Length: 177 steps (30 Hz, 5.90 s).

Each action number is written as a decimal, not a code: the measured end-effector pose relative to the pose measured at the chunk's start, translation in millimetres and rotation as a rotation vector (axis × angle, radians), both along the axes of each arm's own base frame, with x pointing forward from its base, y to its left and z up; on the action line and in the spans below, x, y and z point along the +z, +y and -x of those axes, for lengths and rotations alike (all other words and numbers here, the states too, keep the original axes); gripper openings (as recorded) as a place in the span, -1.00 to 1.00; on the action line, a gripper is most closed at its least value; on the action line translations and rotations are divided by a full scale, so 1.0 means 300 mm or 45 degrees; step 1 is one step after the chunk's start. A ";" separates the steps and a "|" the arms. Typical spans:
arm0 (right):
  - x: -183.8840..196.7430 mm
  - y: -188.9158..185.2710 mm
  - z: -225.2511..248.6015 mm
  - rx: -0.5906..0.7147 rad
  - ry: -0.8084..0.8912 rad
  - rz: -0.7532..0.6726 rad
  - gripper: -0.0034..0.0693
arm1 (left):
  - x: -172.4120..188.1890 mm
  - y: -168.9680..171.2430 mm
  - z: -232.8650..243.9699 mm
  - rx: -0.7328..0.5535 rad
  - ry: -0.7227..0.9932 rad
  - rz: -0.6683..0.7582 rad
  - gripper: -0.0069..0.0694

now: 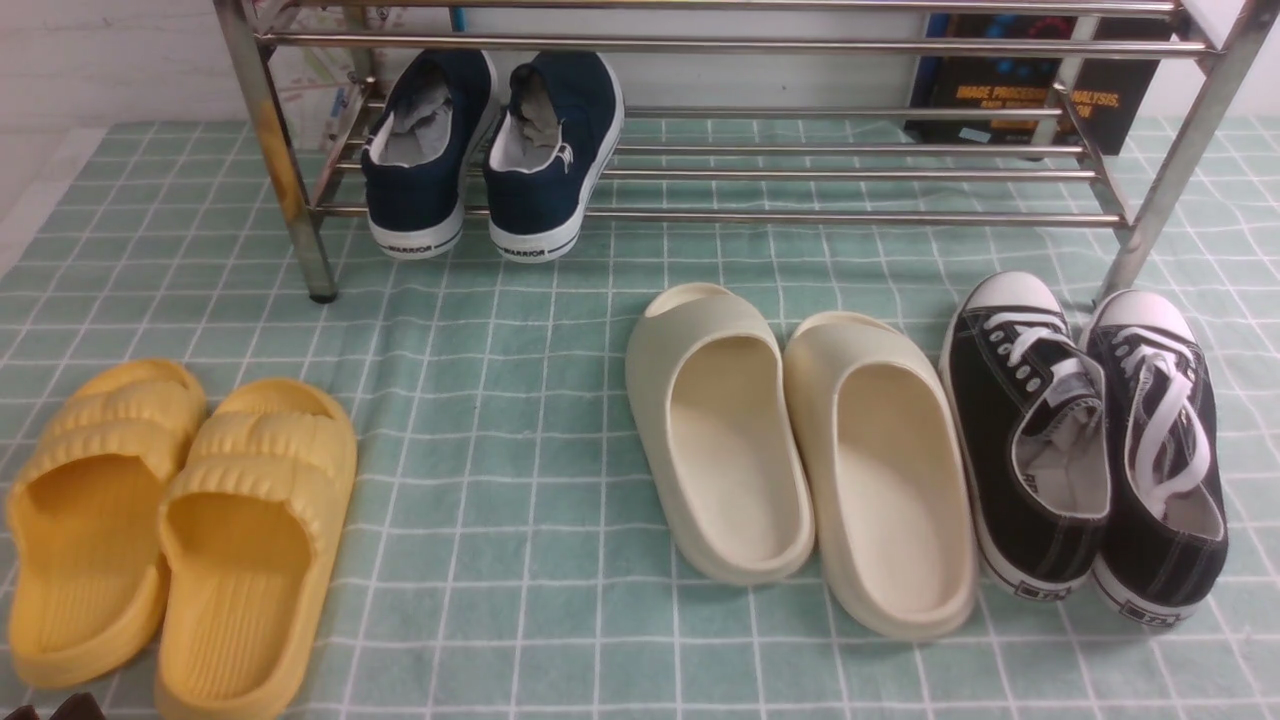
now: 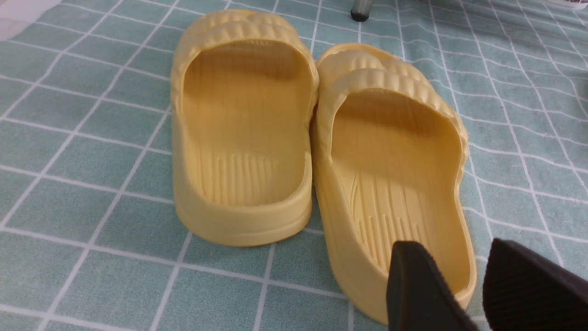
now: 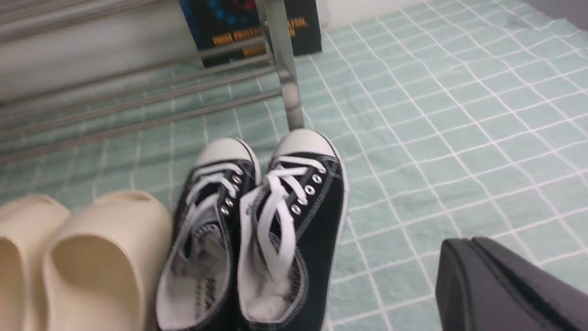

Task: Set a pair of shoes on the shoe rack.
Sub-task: Use the right arm to grab the shoe closest to it, then use the right arm to put a shoe into the shoe rack

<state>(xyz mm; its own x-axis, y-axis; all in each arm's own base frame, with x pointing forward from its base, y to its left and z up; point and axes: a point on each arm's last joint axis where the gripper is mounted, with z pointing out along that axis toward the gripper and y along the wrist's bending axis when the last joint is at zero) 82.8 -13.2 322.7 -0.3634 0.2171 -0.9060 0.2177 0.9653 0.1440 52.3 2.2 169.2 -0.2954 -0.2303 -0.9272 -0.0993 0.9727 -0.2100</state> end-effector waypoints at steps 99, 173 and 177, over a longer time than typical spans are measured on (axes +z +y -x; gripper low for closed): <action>-0.063 0.598 -1.159 0.810 0.975 0.288 -0.87 | 0.000 0.000 0.000 0.000 0.000 0.000 -0.19; -0.252 0.499 -1.087 0.609 0.930 0.490 -0.92 | 0.000 0.000 0.000 0.000 0.000 0.000 -0.19; -0.304 0.516 -1.126 0.605 0.925 0.469 -0.92 | 0.000 0.000 0.000 0.000 0.000 0.000 -0.19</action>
